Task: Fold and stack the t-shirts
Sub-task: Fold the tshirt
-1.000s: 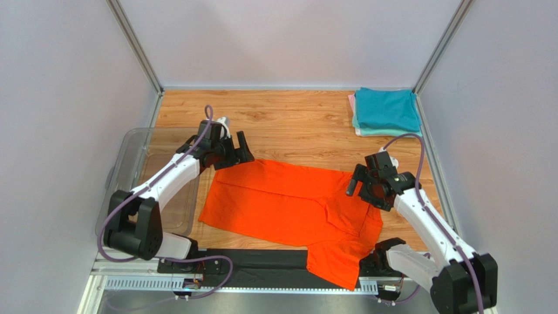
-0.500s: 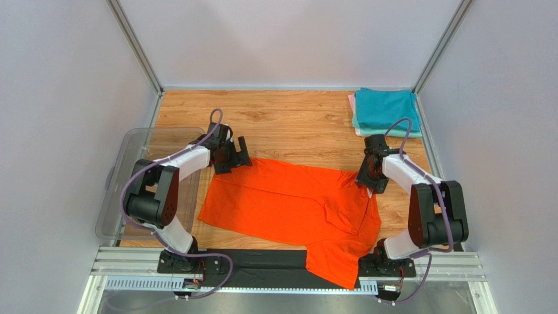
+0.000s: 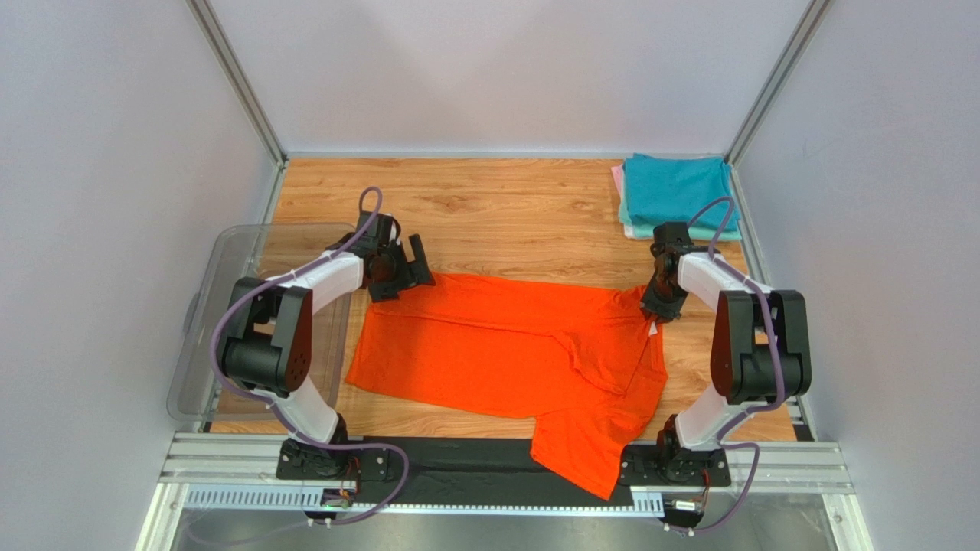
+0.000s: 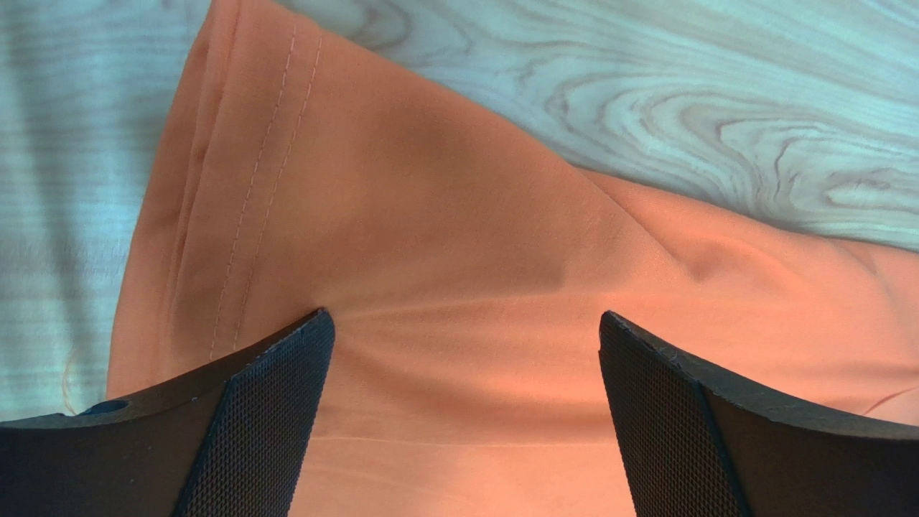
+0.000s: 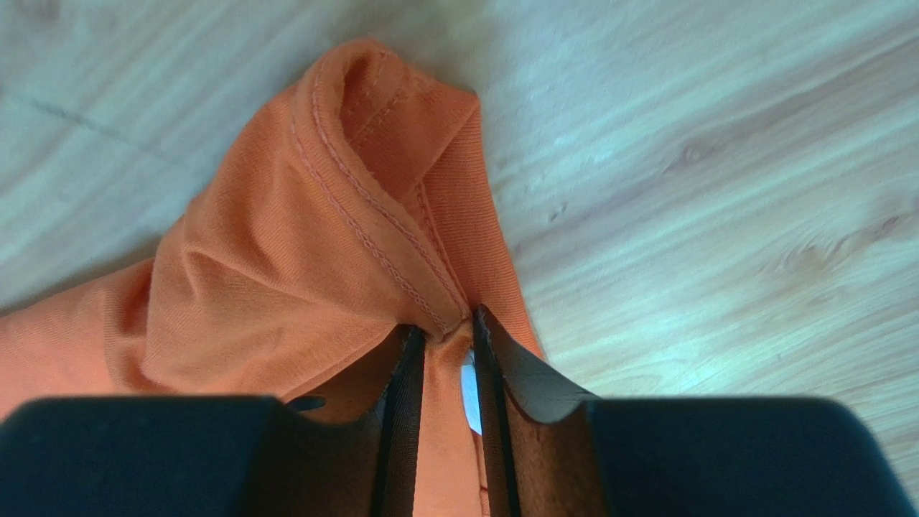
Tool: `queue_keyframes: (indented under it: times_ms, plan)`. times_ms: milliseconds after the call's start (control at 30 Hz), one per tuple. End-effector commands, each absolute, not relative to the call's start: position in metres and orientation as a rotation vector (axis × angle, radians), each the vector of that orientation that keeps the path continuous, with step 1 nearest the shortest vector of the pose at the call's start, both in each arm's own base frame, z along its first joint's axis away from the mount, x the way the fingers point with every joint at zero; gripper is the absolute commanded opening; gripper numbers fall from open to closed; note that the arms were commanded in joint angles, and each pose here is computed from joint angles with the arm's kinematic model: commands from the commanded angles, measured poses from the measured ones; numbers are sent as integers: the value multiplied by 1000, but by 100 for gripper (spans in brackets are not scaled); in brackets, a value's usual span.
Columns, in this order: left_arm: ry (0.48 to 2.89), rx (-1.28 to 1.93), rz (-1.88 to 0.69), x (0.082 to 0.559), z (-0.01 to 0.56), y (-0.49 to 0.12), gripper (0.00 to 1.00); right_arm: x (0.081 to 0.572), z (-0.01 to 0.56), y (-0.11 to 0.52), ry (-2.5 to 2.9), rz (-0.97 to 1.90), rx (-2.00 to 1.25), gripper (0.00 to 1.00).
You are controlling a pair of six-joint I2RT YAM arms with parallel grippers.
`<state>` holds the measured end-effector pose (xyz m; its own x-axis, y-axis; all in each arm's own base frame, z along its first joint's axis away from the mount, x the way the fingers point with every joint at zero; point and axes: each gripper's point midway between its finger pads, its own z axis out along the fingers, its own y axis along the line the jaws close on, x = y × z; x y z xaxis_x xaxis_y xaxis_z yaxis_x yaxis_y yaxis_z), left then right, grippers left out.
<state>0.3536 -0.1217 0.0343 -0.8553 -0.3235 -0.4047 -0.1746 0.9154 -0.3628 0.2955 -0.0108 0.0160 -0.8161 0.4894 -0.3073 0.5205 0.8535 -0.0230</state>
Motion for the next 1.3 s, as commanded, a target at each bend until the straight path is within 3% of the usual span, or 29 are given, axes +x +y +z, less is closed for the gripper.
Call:
queue_keyframes:
  times_ms: [0, 300, 467, 533, 567, 633, 767, 1100, 1267]
  plan:
    - [2616, -388, -366, 363, 27, -109, 100, 324, 20, -34, 2669, -204, 780, 24]
    - [2616, -394, -405, 389, 31, -119, 100, 381, 24, -50, 2615, -148, 758, 25]
    - [2541, -371, -402, 411, 68, -120, 100, 402, 50, -57, 2565, -144, 726, 30]
    - [2486, -347, -431, 417, 96, -123, 100, 401, 64, -58, 2541, -141, 732, 41]
    - [2472, -341, -444, 416, 104, -124, 100, 401, 79, -56, 2512, -122, 723, 53]
    - [2433, -315, -476, 409, 129, -127, 100, 393, 90, -50, 2500, -85, 715, 62]
    - [2399, -273, -498, 377, 150, -133, 100, 369, 128, -37, 2417, 19, 685, 100]
    - [2486, -330, -507, 234, 112, -135, 100, 277, 118, 40, 2493, 278, 512, 100]
    - [2549, -446, -432, 198, 76, -125, 99, 257, 108, 54, 2499, 362, 487, 100]
